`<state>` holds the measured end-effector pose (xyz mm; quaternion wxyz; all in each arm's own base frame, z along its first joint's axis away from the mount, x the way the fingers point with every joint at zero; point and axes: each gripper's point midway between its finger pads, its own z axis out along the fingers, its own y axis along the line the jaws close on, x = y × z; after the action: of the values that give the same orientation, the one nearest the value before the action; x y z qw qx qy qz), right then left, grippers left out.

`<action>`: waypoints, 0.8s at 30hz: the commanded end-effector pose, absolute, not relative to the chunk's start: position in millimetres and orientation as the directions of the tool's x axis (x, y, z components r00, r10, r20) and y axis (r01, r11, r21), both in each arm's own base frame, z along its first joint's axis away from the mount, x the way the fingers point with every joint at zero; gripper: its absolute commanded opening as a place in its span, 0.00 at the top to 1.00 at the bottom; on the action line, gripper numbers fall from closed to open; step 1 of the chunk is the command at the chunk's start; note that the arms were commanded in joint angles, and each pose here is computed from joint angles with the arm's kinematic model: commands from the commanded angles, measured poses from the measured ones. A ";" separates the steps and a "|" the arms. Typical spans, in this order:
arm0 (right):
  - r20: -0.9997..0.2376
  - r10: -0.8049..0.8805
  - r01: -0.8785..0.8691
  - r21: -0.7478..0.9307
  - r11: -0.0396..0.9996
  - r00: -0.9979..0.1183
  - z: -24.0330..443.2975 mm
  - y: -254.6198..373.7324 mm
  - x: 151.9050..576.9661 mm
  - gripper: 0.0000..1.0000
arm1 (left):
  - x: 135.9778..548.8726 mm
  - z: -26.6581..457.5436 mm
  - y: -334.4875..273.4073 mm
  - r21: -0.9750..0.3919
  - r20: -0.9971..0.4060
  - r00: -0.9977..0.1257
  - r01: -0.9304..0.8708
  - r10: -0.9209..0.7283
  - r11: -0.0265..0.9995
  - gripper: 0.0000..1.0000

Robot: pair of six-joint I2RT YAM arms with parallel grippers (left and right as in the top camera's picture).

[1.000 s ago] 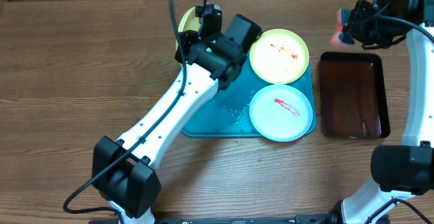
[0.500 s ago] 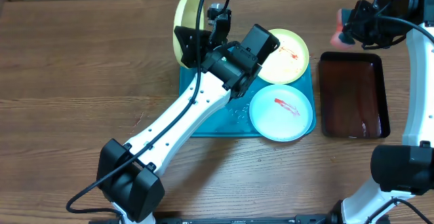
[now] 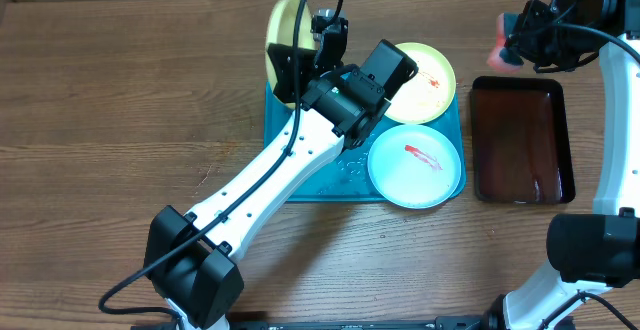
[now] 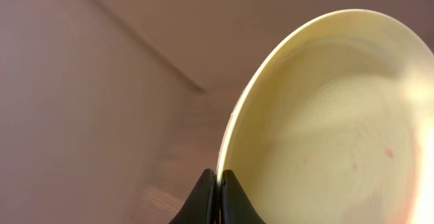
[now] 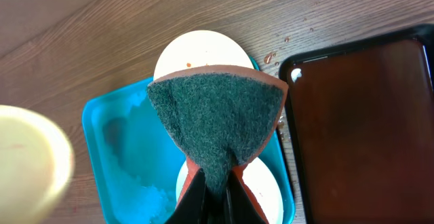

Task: Clean dirty plates on tray and stack at the side
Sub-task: 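Lift the yellow plate with left gripper and set it left of tray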

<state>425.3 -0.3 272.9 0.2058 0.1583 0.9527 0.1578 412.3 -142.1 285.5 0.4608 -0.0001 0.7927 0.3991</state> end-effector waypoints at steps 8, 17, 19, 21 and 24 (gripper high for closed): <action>-0.382 0.358 0.218 0.363 0.906 -0.852 286.7 -0.1 424.0 0.96 | 417.8 185.2 -163.3 0.192 -0.521 -0.848 -0.006 0.096 0.981 0.96; -0.382 0.355 0.216 0.362 0.907 -0.853 286.6 -0.1 423.8 0.96 | 430.0 169.5 -110.6 -0.176 -0.350 -0.930 -0.054 -0.114 0.983 0.96; -0.383 0.355 0.215 0.362 0.907 -0.853 286.6 -0.1 423.9 0.96 | 431.4 169.4 -95.1 -0.215 -0.330 -0.934 -0.071 -0.141 0.974 0.96; -0.383 0.355 0.215 0.362 0.907 -0.853 286.7 -0.1 424.0 0.96 | 431.9 168.6 -78.6 -0.220 -0.320 -0.935 -0.084 -0.153 0.972 0.96; -0.382 0.355 0.216 0.362 0.907 -0.853 286.6 -0.1 423.8 0.96 | 431.7 167.1 -55.7 -0.198 -0.316 -0.937 -0.090 -0.151 0.976 0.96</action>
<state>425.3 -0.4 272.9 0.2059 0.1582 0.9528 0.1575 431.5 -49.4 165.4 0.1737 -0.0956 0.9788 -0.0508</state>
